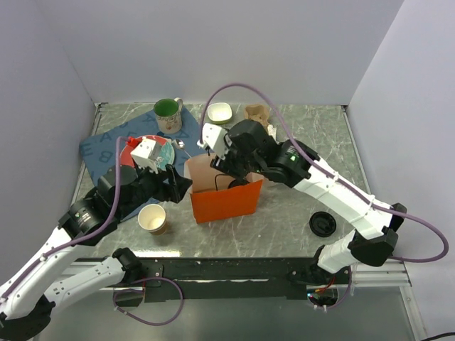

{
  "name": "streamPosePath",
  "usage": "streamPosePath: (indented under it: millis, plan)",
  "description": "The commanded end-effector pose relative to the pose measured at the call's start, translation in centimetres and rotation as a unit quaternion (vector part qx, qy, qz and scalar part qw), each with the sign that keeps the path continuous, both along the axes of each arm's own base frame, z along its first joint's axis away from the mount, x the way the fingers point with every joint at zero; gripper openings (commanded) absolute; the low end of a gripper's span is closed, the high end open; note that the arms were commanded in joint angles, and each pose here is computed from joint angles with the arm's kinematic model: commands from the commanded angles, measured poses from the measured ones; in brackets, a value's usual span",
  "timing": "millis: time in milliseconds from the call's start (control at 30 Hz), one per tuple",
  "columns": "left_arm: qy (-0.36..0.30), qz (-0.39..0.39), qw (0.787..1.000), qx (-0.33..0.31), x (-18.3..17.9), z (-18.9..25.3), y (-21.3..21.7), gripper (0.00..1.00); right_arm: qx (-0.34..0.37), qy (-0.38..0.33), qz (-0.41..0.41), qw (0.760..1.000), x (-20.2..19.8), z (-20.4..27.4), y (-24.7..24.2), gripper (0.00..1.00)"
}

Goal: Pack the takeout coffee

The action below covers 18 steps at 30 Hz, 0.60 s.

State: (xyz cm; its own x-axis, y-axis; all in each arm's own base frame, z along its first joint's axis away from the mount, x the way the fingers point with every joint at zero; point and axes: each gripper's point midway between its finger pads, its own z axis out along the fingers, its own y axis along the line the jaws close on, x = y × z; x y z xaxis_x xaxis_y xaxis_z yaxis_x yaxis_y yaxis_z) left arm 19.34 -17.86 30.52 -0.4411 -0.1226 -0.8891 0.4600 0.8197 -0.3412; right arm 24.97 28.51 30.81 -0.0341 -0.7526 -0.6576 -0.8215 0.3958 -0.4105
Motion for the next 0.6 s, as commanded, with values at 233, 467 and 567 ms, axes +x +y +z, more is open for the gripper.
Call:
streamPosePath:
  millis: [233, 467, 567]
  plan:
    - [-0.093, 0.037, 0.995, -0.005, 0.6, 7.1, 2.4, 0.91, 0.131, -0.094, -0.239, 0.958, 3.9, 9.6, -4.4, 0.61]
    - [-0.104, 0.036, 0.994, -0.006, 0.3, 8.5, 2.8, 0.97, 0.227, -0.091, -0.385, 0.89, 4.6, 11.1, -10.5, 0.59]
    - [-0.102, 0.037, 0.994, -0.005, 0.2, 8.8, 2.9, 0.97, 0.232, -0.066, -0.46, 0.854, 5.7, 9.7, -14.5, 0.57]
